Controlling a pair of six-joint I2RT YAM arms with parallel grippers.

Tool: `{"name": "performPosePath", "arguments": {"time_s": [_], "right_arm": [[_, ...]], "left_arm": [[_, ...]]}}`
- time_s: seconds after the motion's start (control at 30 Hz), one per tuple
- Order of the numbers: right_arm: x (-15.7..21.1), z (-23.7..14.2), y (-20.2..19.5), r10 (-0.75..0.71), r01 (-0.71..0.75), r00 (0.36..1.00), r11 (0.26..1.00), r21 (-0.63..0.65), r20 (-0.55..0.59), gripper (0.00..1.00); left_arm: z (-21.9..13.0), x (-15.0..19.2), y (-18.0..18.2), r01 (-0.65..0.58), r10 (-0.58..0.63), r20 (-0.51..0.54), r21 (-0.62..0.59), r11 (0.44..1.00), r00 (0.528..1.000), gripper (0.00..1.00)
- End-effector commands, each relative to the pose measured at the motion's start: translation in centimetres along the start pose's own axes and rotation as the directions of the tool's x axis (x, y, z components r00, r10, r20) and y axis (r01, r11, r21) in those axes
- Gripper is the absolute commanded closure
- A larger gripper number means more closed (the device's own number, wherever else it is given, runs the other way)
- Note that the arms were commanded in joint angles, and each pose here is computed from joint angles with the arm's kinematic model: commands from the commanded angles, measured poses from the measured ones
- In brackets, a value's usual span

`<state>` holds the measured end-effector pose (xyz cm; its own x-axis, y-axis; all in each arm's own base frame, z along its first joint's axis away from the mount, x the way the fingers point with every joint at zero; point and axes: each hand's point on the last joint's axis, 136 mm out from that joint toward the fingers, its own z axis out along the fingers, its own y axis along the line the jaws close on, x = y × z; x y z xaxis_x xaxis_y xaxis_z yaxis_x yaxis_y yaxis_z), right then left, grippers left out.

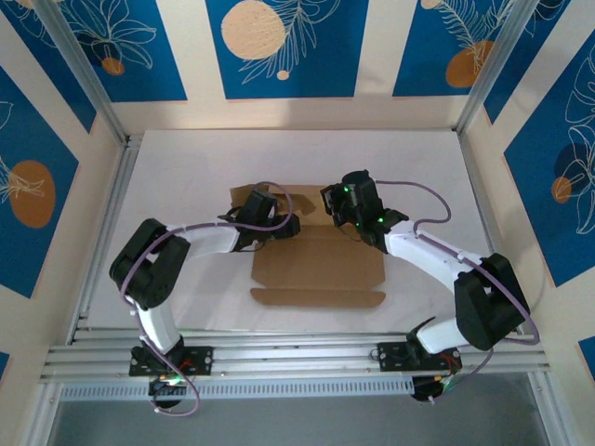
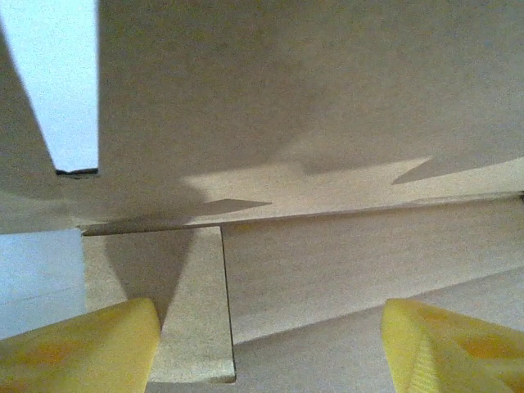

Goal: Fold the paper box

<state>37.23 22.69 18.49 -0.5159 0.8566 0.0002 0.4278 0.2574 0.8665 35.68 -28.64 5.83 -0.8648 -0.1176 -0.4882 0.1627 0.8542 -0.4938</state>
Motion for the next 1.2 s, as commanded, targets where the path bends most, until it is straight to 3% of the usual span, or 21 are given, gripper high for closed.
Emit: {"name": "performPosePath", "arguments": {"time_s": [0.0, 0.2, 0.53, 0.67, 0.73, 0.8, 0.87, 0.97, 1.07, 1.17], "right_arm": [[0.4, -0.9, 0.7, -0.035, 0.034, 0.998, 0.999, -0.021, -0.042, 0.92], [-2.1, -1.4, 1.3, -0.082, 0.081, 0.996, 0.997, -0.020, -0.035, 0.91], [-4.0, -1.4, 1.0, -0.084, 0.081, 0.992, 0.996, -0.032, -0.094, 0.91], [-4.2, -1.7, 1.3, -0.108, 0.102, 0.985, 0.993, -0.051, -0.134, 0.91], [-4.3, -1.9, 1.4, -0.114, 0.105, 0.981, 0.993, -0.061, -0.159, 0.91], [-4.2, -1.9, 1.5, -0.118, 0.106, 0.976, 0.992, -0.074, -0.181, 0.91], [-4.1, -1.9, 1.7, -0.119, 0.104, 0.974, 0.991, -0.085, -0.193, 0.91], [-4.0, -1.8, 1.9, -0.110, 0.092, 0.972, 0.991, -0.093, -0.207, 0.91], [-3.8, -1.7, 2.2, -0.099, 0.077, 0.971, 0.991, -0.107, -0.218, 0.91], [-3.9, -1.7, 2.4, -0.084, 0.059, 0.972, 0.992, -0.116, -0.218, 0.91]], "left_arm": [[-2.5, -0.7, -2.6, -0.125, 0.125, 0.009, 0.036, 0.991, 0.992, 0.26], [-7.0, -1.5, -4.5, -0.267, 0.267, 0.007, 0.062, 0.962, 0.964, 0.24], [-14.0, -2.6, -6.6, -0.358, 0.348, 0.094, 0.112, 0.927, 0.933, 0.24], [-17.9, -6.3, -4.1, -0.369, 0.373, 0.222, -0.063, 0.927, 0.901, 0.26], [-20.0, -8.9, -0.1, -0.271, 0.332, 0.290, -0.231, 0.934, 0.898, 0.26], [-20.8, -10.3, 4.2, -0.139, 0.242, 0.326, -0.308, 0.941, 0.914, 0.27], [-20.3, -10.8, 8.0, -0.021, 0.141, 0.337, -0.337, 0.941, 0.931, 0.30], [-16.2, -9.7, 10.9, 0.057, 0.010, 0.229, -0.285, 0.957, 0.973, 0.31], [-11.6, -7.6, 10.4, 0.062, -0.051, 0.068, -0.179, 0.982, 0.996, 0.34], [-9.7, -6.1, 9.4, 0.049, -0.048, 0.011, -0.113, 0.992, 0.999, 0.34]]}}
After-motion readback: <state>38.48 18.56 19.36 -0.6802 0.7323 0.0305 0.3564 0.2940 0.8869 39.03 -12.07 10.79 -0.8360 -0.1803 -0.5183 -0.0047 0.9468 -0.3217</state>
